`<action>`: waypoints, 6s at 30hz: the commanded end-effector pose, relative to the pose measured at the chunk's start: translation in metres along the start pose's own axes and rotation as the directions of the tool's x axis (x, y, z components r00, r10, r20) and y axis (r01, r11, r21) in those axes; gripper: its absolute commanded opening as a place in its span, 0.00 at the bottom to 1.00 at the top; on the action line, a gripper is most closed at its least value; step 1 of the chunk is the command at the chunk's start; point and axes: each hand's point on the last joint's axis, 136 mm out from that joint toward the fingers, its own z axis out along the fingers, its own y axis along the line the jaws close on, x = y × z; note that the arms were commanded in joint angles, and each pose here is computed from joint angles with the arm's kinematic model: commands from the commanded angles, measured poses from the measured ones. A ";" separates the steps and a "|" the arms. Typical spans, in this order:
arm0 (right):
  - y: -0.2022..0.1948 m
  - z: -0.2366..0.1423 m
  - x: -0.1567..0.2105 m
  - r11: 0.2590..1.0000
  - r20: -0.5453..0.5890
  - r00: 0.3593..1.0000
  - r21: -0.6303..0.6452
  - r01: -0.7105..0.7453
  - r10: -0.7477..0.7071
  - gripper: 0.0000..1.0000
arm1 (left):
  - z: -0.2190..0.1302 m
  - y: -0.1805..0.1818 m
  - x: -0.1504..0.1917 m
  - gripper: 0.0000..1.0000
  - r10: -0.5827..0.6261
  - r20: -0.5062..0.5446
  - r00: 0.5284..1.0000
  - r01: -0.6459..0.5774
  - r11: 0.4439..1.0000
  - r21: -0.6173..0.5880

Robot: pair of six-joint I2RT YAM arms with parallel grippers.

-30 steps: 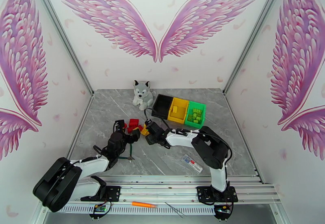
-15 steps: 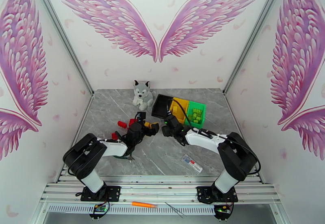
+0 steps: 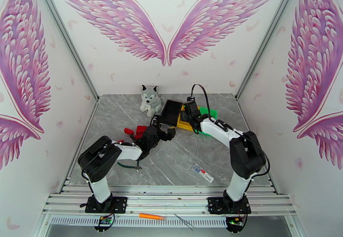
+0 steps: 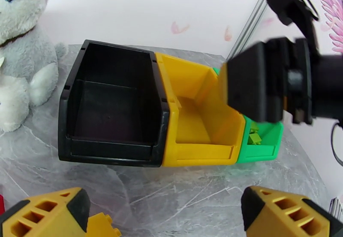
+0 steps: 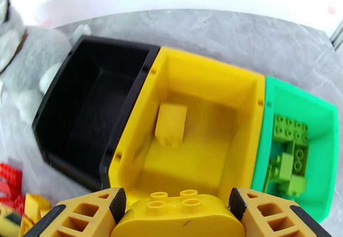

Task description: Sort the legos into containers by color

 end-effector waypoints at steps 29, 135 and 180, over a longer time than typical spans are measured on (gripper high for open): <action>0.171 -0.056 0.096 0.824 0.022 0.900 -0.392 0.408 -0.435 0.95 | -0.102 0.139 -0.006 0.99 -0.246 0.131 0.960 0.271 0.935 -0.229; 0.128 -0.046 0.087 0.925 -0.057 0.958 -0.282 0.255 -0.282 0.84 | -0.091 0.111 -0.013 0.99 -0.167 0.113 0.980 0.186 0.965 -0.184; 0.190 -0.023 0.169 0.828 -0.116 0.879 -0.411 0.382 -0.463 0.53 | -0.127 0.137 -0.011 0.99 -0.174 0.132 0.976 0.202 0.949 -0.241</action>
